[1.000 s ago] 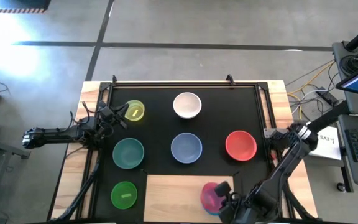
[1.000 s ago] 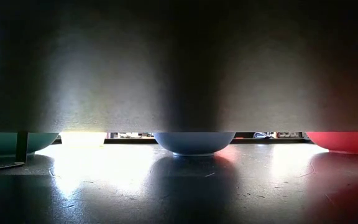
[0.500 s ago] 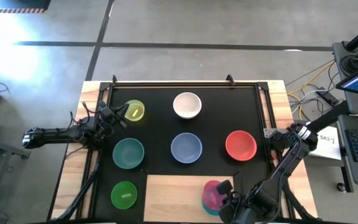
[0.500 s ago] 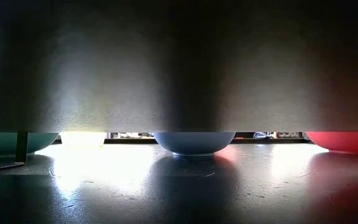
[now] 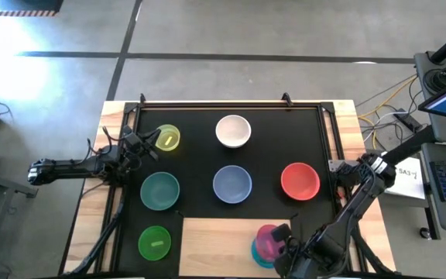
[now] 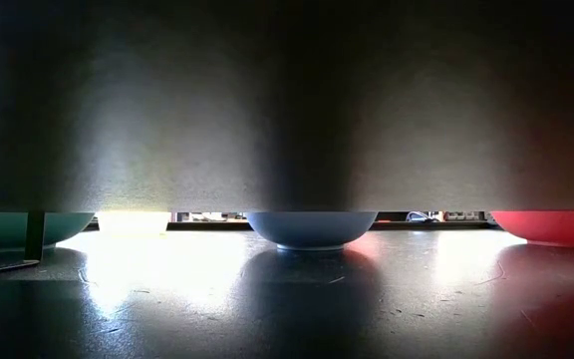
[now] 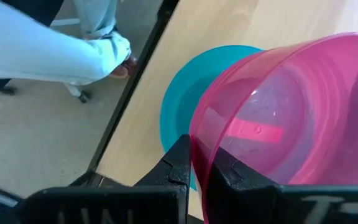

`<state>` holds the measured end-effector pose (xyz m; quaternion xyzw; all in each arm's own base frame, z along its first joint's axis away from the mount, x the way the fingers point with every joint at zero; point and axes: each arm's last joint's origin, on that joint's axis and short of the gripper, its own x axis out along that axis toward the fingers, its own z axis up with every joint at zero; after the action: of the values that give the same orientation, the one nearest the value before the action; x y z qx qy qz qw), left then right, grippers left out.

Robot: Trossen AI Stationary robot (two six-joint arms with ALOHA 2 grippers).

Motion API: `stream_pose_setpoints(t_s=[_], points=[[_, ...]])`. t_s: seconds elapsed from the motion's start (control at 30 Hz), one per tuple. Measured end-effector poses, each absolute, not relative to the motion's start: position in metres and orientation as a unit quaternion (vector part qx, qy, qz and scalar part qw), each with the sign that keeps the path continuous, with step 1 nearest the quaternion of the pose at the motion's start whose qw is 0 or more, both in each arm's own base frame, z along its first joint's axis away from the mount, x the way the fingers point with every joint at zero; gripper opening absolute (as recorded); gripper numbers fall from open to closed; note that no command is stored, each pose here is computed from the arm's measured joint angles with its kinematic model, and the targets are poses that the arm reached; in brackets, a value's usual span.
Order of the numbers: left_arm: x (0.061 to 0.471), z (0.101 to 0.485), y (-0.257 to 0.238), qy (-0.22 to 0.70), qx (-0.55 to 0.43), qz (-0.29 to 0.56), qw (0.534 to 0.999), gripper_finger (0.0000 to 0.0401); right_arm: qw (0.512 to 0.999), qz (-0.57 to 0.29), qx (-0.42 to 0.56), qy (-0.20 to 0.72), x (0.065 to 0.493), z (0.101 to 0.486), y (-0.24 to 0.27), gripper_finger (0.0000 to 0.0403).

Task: Place and stack bowls onto a shelf
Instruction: Stack the small pink bowl on top of the small blue bowl on the shelf

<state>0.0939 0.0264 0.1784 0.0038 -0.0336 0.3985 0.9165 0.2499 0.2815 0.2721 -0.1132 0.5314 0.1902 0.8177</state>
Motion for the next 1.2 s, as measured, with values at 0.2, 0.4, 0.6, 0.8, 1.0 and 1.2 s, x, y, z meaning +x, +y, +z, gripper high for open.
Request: stream_pose_setpoints(t_s=[0.2,0.4,0.6,0.8,1.0,1.2], points=[[0.0939,0.1784,0.0263,-0.033,0.004,0.398,0.917,0.0000,0.814,0.197,-0.109,0.535,0.2497,0.2720,0.2817,0.0013],[0.0939,0.1784,0.0264,-0.034,0.004,0.398,0.917,0.0000,0.814,0.198,-0.108,0.536,0.2499,0.2720,0.2815,0.0009],[0.0939,0.1784,0.0264,-0.034,0.004,0.399,0.917,0.0000,0.826,0.175,-0.122,0.522,0.2512,0.2724,0.2802,0.0009],[0.0939,0.1783,0.0264,-0.033,0.004,0.399,0.917,0.0000,0.829,0.167,-0.118,0.521,0.2526,0.2725,0.2789,0.0028],[0.0939,0.1784,0.0264,-0.033,0.004,0.398,0.917,0.0000,0.828,0.167,-0.118,0.521,0.2526,0.2725,0.2789,0.0057],[0.0939,0.1783,0.0264,-0.034,0.004,0.398,0.917,0.0000,0.823,0.181,-0.110,0.528,0.2518,0.2732,0.2795,0.0089]])
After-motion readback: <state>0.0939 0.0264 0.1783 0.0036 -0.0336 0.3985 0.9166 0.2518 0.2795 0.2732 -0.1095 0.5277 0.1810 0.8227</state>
